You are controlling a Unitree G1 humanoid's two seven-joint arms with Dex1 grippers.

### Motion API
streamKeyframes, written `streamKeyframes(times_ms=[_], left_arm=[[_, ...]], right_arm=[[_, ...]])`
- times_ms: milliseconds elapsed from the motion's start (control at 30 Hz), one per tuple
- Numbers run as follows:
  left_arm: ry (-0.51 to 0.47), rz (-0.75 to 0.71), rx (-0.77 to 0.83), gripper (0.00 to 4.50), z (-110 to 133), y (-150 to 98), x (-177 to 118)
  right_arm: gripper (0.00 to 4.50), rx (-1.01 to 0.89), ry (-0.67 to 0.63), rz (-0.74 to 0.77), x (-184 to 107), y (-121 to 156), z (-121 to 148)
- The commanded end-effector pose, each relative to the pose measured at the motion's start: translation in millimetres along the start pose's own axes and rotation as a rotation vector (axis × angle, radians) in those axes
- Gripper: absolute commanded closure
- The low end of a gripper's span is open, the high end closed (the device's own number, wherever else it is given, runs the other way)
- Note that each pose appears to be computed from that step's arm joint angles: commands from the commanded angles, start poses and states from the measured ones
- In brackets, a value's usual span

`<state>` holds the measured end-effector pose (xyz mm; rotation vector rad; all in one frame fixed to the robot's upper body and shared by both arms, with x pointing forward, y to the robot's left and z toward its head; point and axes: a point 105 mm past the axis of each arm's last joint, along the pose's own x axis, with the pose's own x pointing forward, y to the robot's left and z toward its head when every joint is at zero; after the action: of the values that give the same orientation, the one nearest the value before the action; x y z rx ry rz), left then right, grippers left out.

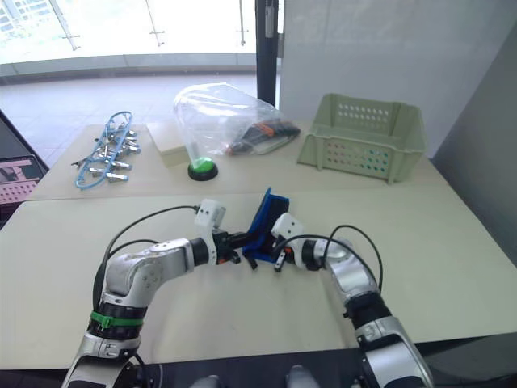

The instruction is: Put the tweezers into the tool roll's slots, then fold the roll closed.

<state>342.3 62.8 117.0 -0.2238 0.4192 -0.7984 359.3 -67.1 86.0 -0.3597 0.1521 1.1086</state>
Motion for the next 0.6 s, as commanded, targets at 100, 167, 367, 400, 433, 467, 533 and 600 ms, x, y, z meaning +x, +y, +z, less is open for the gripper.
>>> streamKeyframes(times_ms=[100,167,367,400,433,467,533,600], left_arm=[[0.038,-0.053,0.004,4.48,-3.2,-11.8,15.5],[0.045,-0.065,0.003,4.48,-4.5,-14.4,19.6],[0.076,-0.127,0.011,4.48,-8.8,-26.8,27.2],[0.087,-0.139,0.012,4.48,-11.3,-29.2,28.0],[0.096,-0.148,0.013,4.48,-13.3,-31.2,28.5],[0.103,-0.154,0.016,4.48,-14.8,-32.4,29.0],[0.104,-0.148,0.017,4.48,-14.5,-30.8,28.6],[0.098,-0.125,0.017,4.48,-12.0,-23.5,25.6]], right_arm=[[4.50,0.045,0.072,-0.019,-3.4,4.2,-22.1],[4.50,0.046,0.072,-0.029,-5.0,2.9,-21.9],[4.50,0.056,0.072,-0.050,-8.5,2.8,-22.8],[4.50,0.060,0.071,-0.056,-9.0,2.6,-22.9],[4.50,0.062,0.070,-0.063,-9.6,2.2,-22.9],[4.50,0.066,0.065,-0.071,-10.2,1.4,-22.2],[4.50,0.087,0.025,-0.099,-14.3,-3.0,-13.6],[4.50,0.094,-0.016,-0.116,-20.9,-7.4,-3.1]])
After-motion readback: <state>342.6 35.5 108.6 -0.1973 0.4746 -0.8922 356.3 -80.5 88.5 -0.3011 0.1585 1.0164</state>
